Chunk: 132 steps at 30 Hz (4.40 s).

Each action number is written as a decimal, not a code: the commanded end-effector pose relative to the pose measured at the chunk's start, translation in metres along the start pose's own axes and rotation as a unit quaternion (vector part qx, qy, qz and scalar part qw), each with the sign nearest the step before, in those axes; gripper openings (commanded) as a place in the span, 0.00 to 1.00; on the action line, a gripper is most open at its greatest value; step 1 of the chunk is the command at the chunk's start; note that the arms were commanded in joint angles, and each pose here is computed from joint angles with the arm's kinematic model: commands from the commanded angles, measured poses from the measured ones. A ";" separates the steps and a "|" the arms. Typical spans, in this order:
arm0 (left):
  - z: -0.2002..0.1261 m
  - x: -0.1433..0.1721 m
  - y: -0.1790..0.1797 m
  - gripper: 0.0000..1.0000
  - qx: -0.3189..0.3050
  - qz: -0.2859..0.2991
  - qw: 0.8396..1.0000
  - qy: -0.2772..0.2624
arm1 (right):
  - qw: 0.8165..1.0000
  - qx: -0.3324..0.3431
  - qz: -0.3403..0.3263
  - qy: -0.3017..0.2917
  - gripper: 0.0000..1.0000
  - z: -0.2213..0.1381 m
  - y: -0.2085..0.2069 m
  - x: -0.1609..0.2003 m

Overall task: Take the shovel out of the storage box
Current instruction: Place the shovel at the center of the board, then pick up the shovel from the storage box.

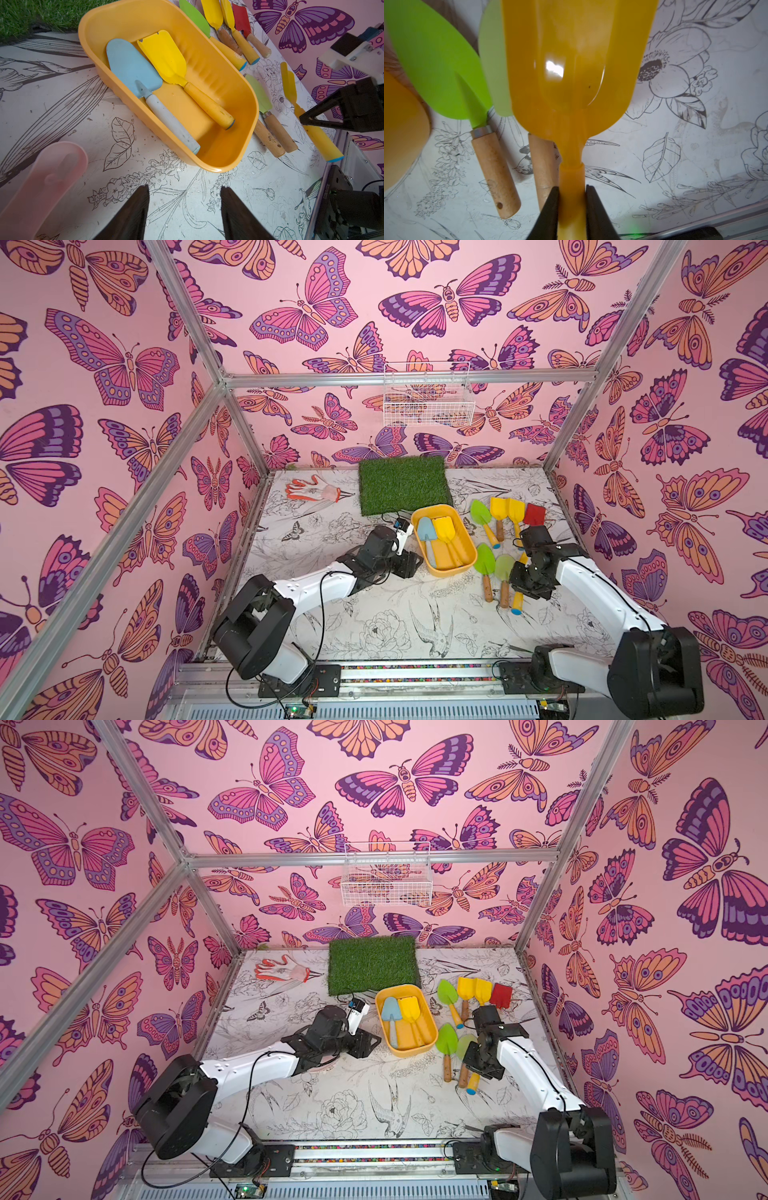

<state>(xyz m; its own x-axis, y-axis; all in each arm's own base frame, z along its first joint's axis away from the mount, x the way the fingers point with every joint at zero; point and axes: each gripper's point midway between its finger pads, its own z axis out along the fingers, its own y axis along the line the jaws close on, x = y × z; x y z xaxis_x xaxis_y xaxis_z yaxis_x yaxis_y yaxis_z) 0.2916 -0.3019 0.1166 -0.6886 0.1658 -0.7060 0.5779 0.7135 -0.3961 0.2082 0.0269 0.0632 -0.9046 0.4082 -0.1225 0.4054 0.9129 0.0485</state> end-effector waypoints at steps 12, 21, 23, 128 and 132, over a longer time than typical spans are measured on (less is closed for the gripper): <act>0.002 0.006 0.002 0.60 0.001 0.001 1.000 0.013 | 0.999 0.049 0.008 0.003 0.15 0.022 -0.019 -0.013; 0.003 0.007 0.004 0.60 -0.001 0.003 1.000 0.015 | 0.997 0.069 -0.006 0.034 0.20 0.043 -0.025 -0.017; 0.003 0.007 0.005 0.60 -0.002 0.003 1.000 0.014 | 0.997 0.072 -0.011 0.038 0.24 0.046 -0.025 -0.018; 0.012 0.014 0.016 0.60 -0.004 -0.011 0.999 0.033 | 0.947 -0.068 -0.312 -0.011 0.14 0.003 0.247 -0.072; 0.012 0.014 0.016 0.60 -0.004 -0.011 0.999 0.033 | 0.949 -0.071 -0.305 -0.022 0.14 -0.010 0.242 -0.072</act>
<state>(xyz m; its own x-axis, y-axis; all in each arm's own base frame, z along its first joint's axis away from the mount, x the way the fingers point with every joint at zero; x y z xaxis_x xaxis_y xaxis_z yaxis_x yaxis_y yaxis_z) 0.2945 -0.2957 0.0930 -0.7247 0.1925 -0.6616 0.5595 0.7247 -0.4021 0.3780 0.2187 0.0810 -0.9563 -0.2126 -0.2005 -0.2311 0.9702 0.0731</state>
